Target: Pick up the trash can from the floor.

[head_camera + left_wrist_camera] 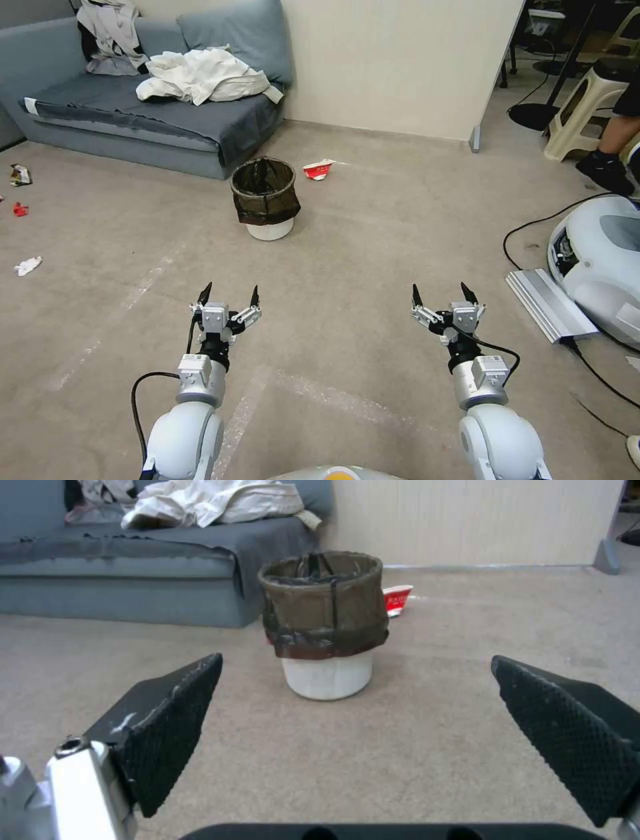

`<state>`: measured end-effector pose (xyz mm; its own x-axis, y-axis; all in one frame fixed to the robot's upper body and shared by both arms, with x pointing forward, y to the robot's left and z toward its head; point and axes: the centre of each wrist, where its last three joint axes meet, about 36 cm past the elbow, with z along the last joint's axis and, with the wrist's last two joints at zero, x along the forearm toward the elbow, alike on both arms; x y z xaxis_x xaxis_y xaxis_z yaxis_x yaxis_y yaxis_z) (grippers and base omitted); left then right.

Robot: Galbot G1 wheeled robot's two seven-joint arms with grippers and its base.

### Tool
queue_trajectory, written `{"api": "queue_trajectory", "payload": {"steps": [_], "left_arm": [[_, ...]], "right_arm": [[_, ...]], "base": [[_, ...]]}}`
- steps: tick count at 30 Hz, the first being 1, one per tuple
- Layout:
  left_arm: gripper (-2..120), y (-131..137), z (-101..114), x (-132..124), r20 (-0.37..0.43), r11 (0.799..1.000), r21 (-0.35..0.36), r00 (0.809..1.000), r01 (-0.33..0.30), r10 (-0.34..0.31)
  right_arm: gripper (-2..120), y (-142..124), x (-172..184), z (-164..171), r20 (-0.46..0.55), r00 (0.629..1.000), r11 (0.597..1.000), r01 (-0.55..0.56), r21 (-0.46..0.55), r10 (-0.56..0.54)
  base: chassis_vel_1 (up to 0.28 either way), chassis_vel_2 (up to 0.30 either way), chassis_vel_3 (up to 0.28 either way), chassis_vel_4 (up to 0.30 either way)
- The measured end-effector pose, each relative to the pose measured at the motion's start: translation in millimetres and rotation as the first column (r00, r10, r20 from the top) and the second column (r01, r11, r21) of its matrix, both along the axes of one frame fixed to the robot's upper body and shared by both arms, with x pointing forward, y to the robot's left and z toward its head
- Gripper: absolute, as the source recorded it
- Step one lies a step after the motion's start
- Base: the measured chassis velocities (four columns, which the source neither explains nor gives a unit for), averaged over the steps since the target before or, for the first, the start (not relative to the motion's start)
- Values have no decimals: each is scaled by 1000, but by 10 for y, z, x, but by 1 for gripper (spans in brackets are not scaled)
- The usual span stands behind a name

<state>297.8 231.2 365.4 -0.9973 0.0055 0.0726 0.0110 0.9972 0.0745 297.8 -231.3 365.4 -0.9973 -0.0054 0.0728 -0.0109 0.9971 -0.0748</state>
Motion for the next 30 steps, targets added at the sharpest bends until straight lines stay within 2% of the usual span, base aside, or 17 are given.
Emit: {"api": "queue_trajectory", "payload": {"steps": [30], "left_arm": [[100,0,0,0,0,1000,0,1000,0,0]], "right_arm": [[100,0,0,0,0,1000,1000,0,0,0]], "base": [[0,0,0,0]]}}
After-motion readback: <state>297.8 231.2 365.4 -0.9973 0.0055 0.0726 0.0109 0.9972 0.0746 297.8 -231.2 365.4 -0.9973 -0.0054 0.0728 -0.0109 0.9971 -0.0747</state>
